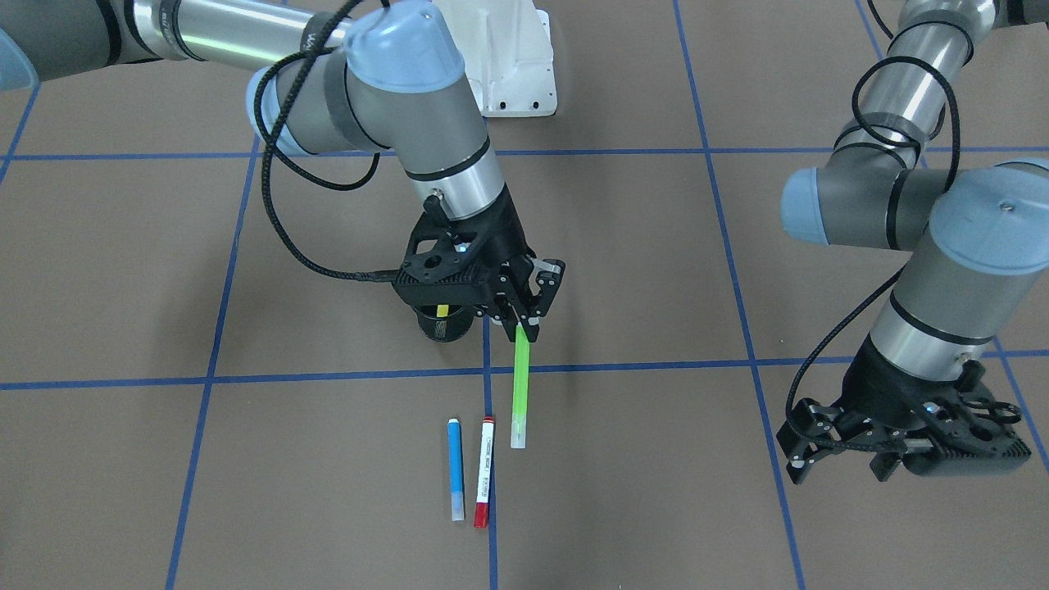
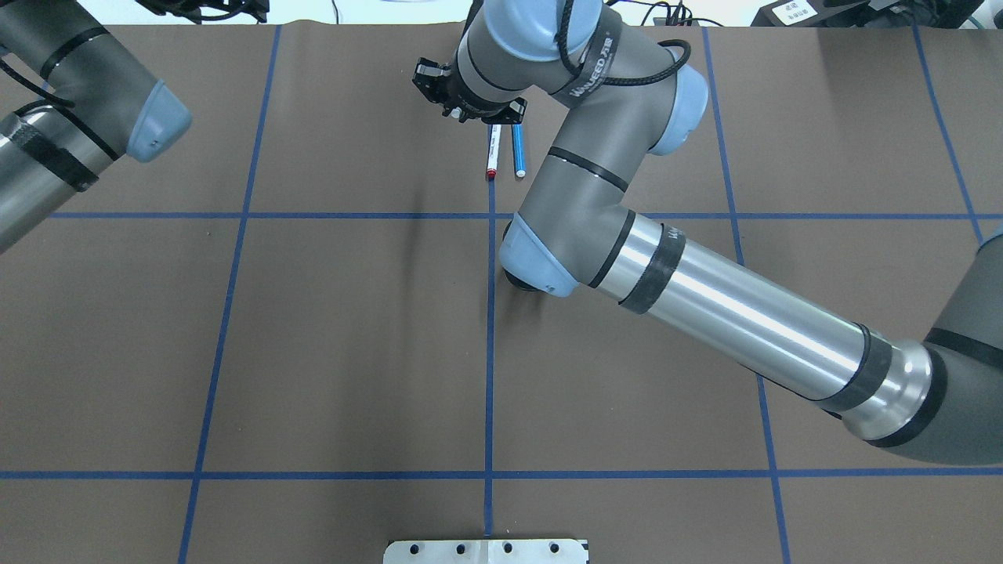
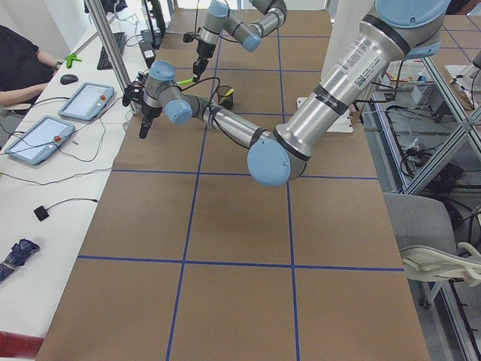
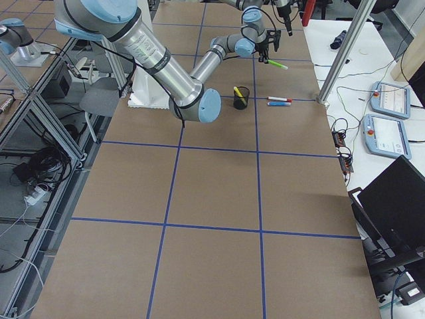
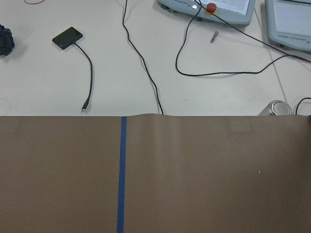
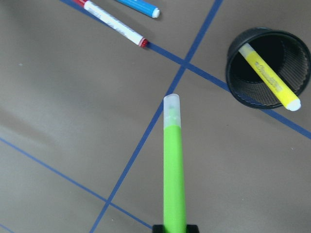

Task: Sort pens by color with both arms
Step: 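Lower the green marker beside the red-capped marker and release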

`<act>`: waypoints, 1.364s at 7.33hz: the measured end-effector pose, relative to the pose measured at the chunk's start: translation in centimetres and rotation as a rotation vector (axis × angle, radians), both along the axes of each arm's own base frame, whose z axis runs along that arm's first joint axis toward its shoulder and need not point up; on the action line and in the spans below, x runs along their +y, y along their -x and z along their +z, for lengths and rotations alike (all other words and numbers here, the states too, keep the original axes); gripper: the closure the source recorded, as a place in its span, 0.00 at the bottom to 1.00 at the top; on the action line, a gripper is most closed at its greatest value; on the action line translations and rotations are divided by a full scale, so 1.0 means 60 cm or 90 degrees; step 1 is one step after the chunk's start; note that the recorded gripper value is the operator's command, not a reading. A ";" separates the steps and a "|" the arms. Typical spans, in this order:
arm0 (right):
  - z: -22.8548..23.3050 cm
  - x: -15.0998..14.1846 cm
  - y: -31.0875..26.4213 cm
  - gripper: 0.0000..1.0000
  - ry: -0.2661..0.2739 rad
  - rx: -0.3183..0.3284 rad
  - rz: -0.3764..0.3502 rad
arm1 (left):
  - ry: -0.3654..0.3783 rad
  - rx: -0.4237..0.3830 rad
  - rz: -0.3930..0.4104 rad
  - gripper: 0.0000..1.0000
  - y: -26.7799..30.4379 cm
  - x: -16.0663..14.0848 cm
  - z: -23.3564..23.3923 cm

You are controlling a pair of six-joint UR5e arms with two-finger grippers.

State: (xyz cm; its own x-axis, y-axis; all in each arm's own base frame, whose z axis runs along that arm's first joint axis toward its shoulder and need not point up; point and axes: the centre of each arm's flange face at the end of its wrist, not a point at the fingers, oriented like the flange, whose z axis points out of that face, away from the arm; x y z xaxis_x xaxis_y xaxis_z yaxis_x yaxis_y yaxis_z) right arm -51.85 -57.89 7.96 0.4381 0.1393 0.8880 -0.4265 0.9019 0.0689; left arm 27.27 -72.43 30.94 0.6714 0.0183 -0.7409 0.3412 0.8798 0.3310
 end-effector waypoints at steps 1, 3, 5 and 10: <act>0.019 -0.017 0.038 1.00 -0.022 0.049 0.002 | 0.001 -0.001 0.000 0.00 0.001 0.000 0.004; 0.060 -0.046 0.100 1.00 -0.035 0.126 0.004 | 0.005 -0.004 0.000 0.00 0.001 0.000 0.012; 0.101 -0.051 0.154 1.00 -0.051 0.162 0.009 | 0.009 -0.005 0.000 0.00 0.000 0.001 0.019; 0.146 -0.047 0.227 1.00 -0.136 0.240 -0.001 | 0.015 -0.007 0.000 0.00 -0.006 0.002 0.027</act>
State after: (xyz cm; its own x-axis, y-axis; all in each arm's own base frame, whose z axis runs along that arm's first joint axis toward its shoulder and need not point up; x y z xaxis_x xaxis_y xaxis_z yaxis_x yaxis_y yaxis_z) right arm -65.48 -60.70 16.73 0.7370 -0.0310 0.6751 -0.3351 0.8508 0.4048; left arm 27.63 -72.34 32.55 0.6798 0.0008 -0.7334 0.3371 0.8878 0.3134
